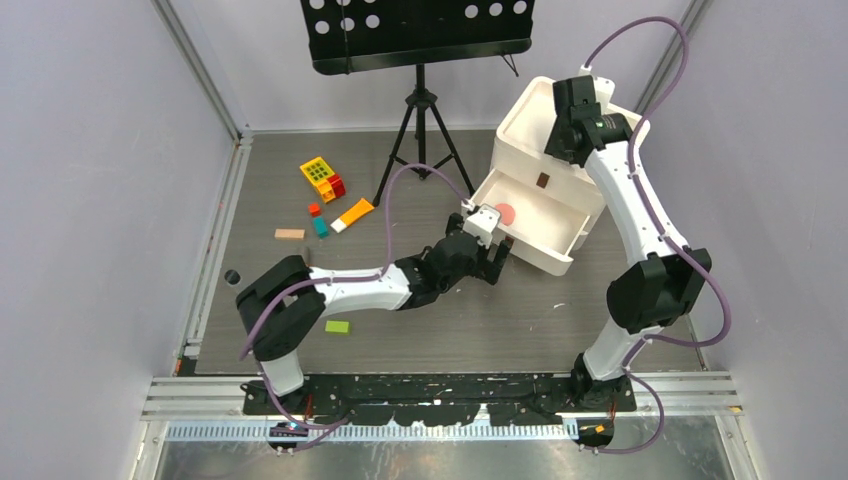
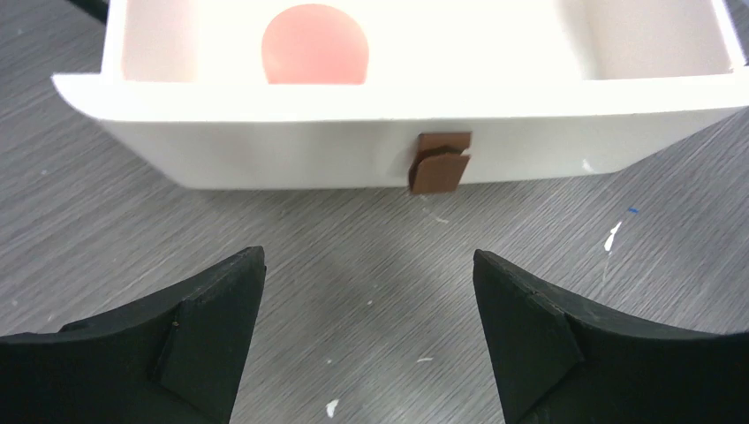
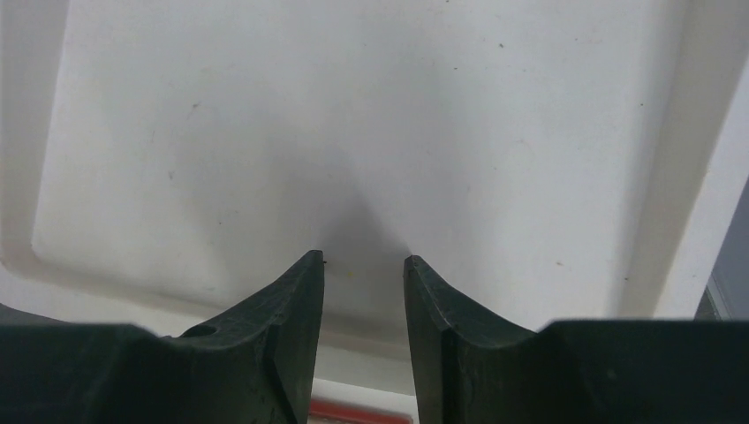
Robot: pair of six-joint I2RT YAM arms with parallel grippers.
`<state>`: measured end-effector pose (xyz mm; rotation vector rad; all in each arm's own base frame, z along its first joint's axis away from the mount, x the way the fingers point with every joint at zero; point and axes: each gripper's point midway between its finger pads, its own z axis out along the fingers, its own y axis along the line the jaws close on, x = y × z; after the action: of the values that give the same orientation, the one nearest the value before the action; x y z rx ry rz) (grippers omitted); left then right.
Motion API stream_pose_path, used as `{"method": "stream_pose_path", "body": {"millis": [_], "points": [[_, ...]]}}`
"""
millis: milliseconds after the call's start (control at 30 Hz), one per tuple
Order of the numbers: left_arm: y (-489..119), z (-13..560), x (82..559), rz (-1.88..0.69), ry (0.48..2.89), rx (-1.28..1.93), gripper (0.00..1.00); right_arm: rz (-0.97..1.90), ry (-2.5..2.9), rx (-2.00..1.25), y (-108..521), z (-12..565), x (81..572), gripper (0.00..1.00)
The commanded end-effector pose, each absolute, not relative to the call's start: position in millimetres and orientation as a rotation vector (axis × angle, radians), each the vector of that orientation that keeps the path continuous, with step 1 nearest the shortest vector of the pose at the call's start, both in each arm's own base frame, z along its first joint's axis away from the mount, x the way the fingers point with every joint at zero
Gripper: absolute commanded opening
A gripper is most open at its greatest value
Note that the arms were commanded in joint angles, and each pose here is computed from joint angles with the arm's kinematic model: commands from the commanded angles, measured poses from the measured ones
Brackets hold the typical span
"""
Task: Organize the makeup
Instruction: Close the drawer in the storage box.
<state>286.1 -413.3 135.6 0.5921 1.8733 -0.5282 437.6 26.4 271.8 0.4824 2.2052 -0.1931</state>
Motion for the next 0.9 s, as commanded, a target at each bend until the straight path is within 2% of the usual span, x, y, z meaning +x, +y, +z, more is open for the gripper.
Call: {"method": "stream_pose_path", "body": {"millis": [0, 433, 867], "points": [[-443.4, 167.2, 293.0, -0.600, 1.759, 0.589, 0.89, -0.193, 2.201, 0.474, 26.1, 274.8, 437.7, 0.43], [-486.9, 146.9, 307.2, -0.602, 1.754, 0.638, 0.90, -0.131, 2.397, 0.413, 42.0, 237.8, 408.9, 0.41], [-523.4, 159.5, 338.2, -0.501, 1.615, 0.719, 0.92, -0.094, 2.490, 0.391, 48.6, 213.6, 388.5, 0.41]]}}
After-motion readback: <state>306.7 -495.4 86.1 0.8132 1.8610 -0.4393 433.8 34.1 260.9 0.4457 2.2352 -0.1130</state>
